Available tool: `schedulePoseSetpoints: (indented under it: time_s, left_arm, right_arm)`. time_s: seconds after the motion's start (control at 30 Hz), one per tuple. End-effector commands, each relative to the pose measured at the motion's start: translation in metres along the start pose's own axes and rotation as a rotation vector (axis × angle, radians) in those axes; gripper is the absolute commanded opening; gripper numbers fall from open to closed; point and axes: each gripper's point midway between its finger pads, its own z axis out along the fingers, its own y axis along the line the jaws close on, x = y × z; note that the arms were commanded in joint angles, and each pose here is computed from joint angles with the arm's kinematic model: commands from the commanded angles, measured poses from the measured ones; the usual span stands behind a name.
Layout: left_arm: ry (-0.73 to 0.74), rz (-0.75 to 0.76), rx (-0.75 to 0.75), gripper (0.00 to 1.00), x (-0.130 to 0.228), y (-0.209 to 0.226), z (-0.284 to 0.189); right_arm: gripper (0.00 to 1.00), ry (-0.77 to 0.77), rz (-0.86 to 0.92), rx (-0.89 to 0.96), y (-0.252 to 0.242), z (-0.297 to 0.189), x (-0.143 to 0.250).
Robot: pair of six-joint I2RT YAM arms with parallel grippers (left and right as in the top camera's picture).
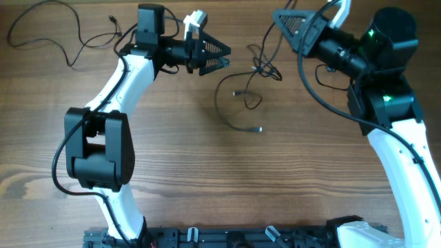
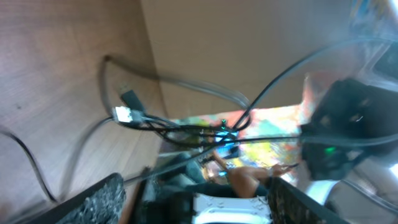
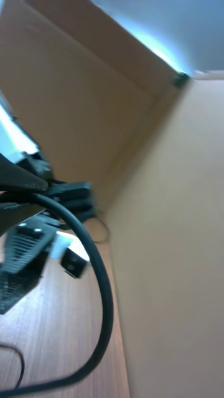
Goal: Untangle cables
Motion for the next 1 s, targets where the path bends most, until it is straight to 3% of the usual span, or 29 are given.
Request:
schedulePoseSetpoints:
  time_s: [0.0,0.07,0.2,0.37,0.43,0.47,0.53,0.67,0.77,0.83,0.9,0.97]
  left_arm:
    - [0.038,-0.148,0.033,0.72,0.005,-0.019,0.003]
    - [0.005,-0.226,-0.001,0.62,0.0,-0.013,0.005]
    - [-0.091,-0.368,-0.078,0.58,-0.014,0.003,0.007]
    - [-0.089,-0.388,-0.114,0.66,-0.01,0.007,0.029]
    - [-0.104,-0.379,-0.147,0.78,-0.01,0.013,0.041]
    - [-0.118,-0.343,-0.17,0.79,-0.011,0.016,0.045]
    - [-0.138,-0.313,-0.202,0.8,-0.013,0.022,0.049]
    - [-0.133,-0.334,-0.192,0.72,-0.012,0.02,0.048]
    - [-0.304,-0.227,-0.306,0.73,-0.043,0.041,0.019]
    - [-0.39,-0.181,-0.348,0.83,-0.06,0.048,-0.011]
    - [-0.389,-0.151,-0.289,0.9,-0.065,0.037,-0.033]
    - [-0.381,-0.136,-0.221,0.9,-0.068,0.023,-0.05]
  right_arm:
    - [0.04,0.141,-0.15,-0.168,0.025,-0.002,0.025]
    - [0.04,0.172,-0.159,-0.206,0.031,-0.004,0.032]
    - [0.04,0.208,-0.179,-0.221,0.032,-0.004,0.041]
    - [0.04,0.22,-0.204,-0.237,0.041,0.003,0.051]
    - [0.04,0.219,-0.201,-0.233,0.04,0.003,0.05]
    - [0.04,0.219,-0.201,-0.233,0.04,0.003,0.05]
    - [0.04,0.22,-0.196,-0.232,0.04,0.003,0.051]
    - [0.04,0.208,-0.198,-0.216,0.038,0.004,0.048]
    - [0.04,0.147,-0.228,-0.141,0.026,0.008,0.037]
    - [0.04,0.096,-0.224,-0.063,0.013,0.01,0.028]
    - [0.04,0.062,-0.21,0.021,-0.002,0.012,0.022]
    - [0.04,0.058,-0.2,0.045,-0.008,0.013,0.021]
